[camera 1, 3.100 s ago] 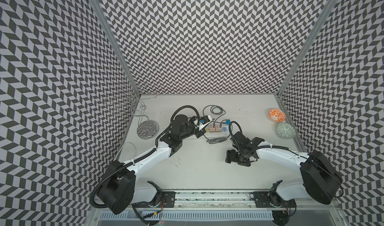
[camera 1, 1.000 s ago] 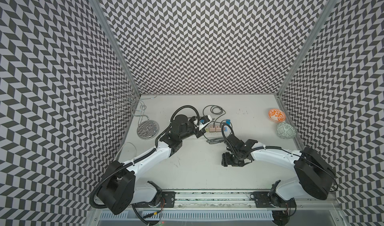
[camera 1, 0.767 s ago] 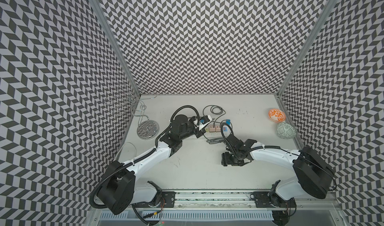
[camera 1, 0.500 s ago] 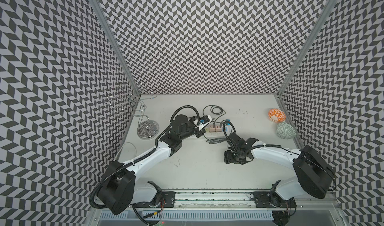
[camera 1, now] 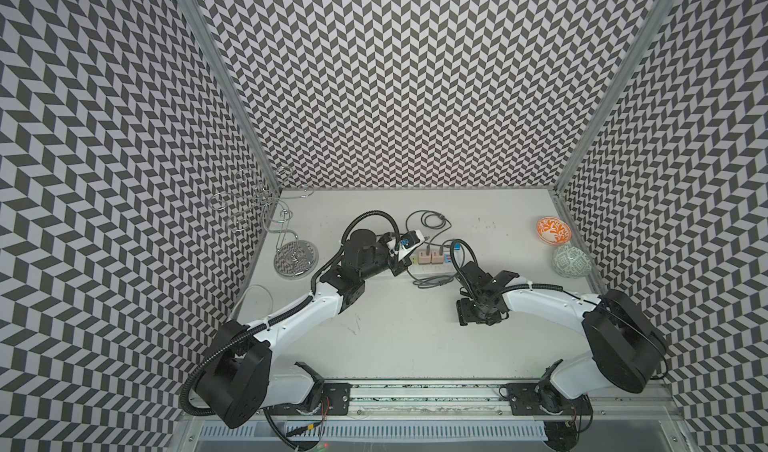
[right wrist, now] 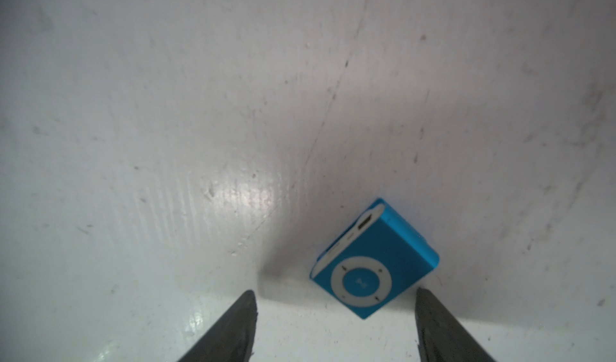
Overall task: Charge mp3
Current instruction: Adjust the mp3 player at the center of the board, then pick up the MP3 player from the center of the board.
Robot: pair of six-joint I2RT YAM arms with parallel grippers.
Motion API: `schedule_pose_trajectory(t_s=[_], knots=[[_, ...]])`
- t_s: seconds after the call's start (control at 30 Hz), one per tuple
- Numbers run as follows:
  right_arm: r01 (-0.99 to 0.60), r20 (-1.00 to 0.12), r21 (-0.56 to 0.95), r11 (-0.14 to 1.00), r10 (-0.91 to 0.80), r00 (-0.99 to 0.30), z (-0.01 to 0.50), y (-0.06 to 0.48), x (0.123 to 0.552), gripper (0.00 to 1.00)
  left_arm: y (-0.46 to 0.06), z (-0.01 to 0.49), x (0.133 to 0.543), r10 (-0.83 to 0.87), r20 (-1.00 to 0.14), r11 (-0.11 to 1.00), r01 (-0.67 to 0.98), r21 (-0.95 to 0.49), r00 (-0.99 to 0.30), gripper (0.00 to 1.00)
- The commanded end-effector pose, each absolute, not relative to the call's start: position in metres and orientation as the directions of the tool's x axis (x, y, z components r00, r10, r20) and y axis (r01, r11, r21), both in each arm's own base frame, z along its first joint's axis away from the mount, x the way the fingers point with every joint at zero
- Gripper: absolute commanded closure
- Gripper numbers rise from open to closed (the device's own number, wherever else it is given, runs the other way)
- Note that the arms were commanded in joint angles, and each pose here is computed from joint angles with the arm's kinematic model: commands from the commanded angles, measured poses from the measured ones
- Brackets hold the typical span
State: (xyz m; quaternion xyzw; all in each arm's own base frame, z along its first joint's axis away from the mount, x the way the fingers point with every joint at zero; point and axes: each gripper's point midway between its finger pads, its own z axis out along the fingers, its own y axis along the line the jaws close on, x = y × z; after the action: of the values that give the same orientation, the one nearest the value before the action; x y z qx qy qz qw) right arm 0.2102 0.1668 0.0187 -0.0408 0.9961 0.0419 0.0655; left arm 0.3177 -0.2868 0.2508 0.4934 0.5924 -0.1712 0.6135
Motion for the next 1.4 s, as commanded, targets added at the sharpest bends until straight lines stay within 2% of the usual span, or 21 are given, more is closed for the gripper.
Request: schedule_pose_trajectory(t_s=[0.0, 0.37, 0.5, 0.9, 1.3, 1.37], knots=[[-0.087, -0.189, 0.118, 0.989, -0.064, -0.980, 0.022, 0.174, 0.221, 0.27, -0.285, 0.254, 0.322, 0.374, -0.896, 0.463, 0.788, 0.405, 0.241, 0.98], [-0.161, -0.283, 0.110, 0.981, -0.125, -0.951, 0.027, 0.182, 0.242, 0.28, -0.287, 0.253, 0.321, 0.369, -0.898, 0.456, 0.796, 0.399, 0.239, 0.98], [-0.174, -0.278, 0.083, 0.981, -0.145, -0.949, 0.024, 0.181, 0.244, 0.28, -0.287, 0.254, 0.320, 0.367, -0.899, 0.458, 0.795, 0.398, 0.239, 0.98], [-0.106, -0.276, 0.108, 0.989, -0.072, -0.958, 0.015, 0.164, 0.214, 0.31, -0.288, 0.253, 0.320, 0.364, -0.901, 0.454, 0.799, 0.394, 0.237, 0.98], [-0.129, -0.311, 0.077, 0.989, -0.099, -0.945, 0.012, 0.161, 0.217, 0.52, -0.289, 0.254, 0.319, 0.355, -0.904, 0.452, 0.804, 0.388, 0.237, 0.98], [-0.137, -0.306, 0.087, 0.987, -0.104, -0.946, 0.011, 0.162, 0.216, 0.58, -0.289, 0.254, 0.319, 0.354, -0.904, 0.453, 0.803, 0.389, 0.238, 0.98]])
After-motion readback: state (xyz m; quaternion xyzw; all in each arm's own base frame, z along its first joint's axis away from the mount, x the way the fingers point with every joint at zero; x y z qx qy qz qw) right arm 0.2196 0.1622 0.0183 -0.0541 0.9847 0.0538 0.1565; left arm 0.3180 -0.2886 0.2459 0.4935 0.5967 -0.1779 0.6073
